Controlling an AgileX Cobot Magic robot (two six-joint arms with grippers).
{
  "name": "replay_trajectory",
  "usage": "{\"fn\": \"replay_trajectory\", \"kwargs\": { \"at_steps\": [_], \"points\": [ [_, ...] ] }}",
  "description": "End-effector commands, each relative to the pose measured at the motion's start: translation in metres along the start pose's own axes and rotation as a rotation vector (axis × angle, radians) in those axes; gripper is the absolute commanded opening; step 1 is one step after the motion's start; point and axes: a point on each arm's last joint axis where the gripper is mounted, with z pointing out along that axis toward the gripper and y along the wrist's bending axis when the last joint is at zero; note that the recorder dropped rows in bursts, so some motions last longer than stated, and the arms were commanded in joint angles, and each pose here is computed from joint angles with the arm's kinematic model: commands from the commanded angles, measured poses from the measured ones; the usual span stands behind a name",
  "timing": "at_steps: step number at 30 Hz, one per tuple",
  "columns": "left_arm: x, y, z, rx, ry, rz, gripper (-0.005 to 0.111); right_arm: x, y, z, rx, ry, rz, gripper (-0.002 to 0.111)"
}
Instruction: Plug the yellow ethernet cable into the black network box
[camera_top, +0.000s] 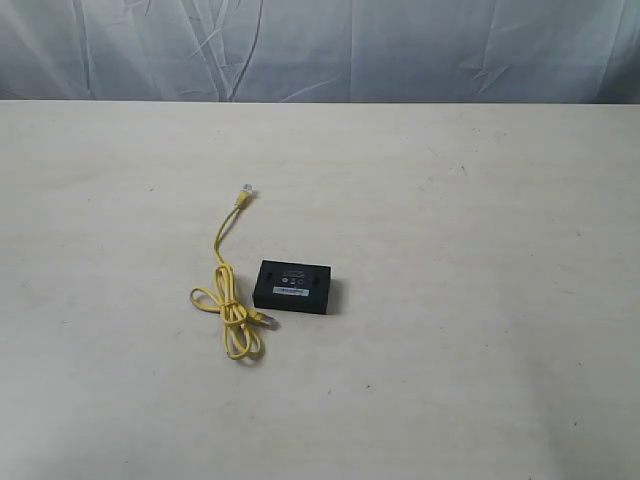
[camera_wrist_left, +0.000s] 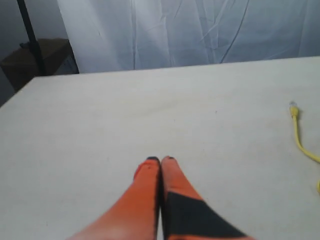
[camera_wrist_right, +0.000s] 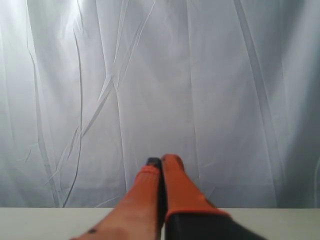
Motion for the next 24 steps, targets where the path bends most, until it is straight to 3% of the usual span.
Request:
{"fn": "replay_trajectory", "kwargs": {
  "at_steps": [1,15,18,21,24],
  "points": [
    [-0.015,0.0,-0.001,0.001,-0.185,0.009,0.0,-0.002,0.0,-0.001,0.006,-0.023,-0.001,0.0],
    [-0.032,0.0,-0.006,-0.003,-0.369,0.011,0.0,0.007,0.0,-0.001,0.001,0.072,-0.001,0.0],
    [-0.031,0.0,-0.006,-0.001,-0.365,-0.012,0.0,0.008,0.0,-0.001,0.001,0.08,-0.001,0.0],
    [-0.033,0.002,-0.007,0.008,-0.386,-0.125,0.0,0.008,0.0,-0.001,0.001,0.08,-0.001,0.0],
    [-0.055,0.004,-0.015,0.008,-0.447,-0.13,0.0,0.008,0.0,-0.001,0.001,0.08,-0.001,0.0]
  ]
}}
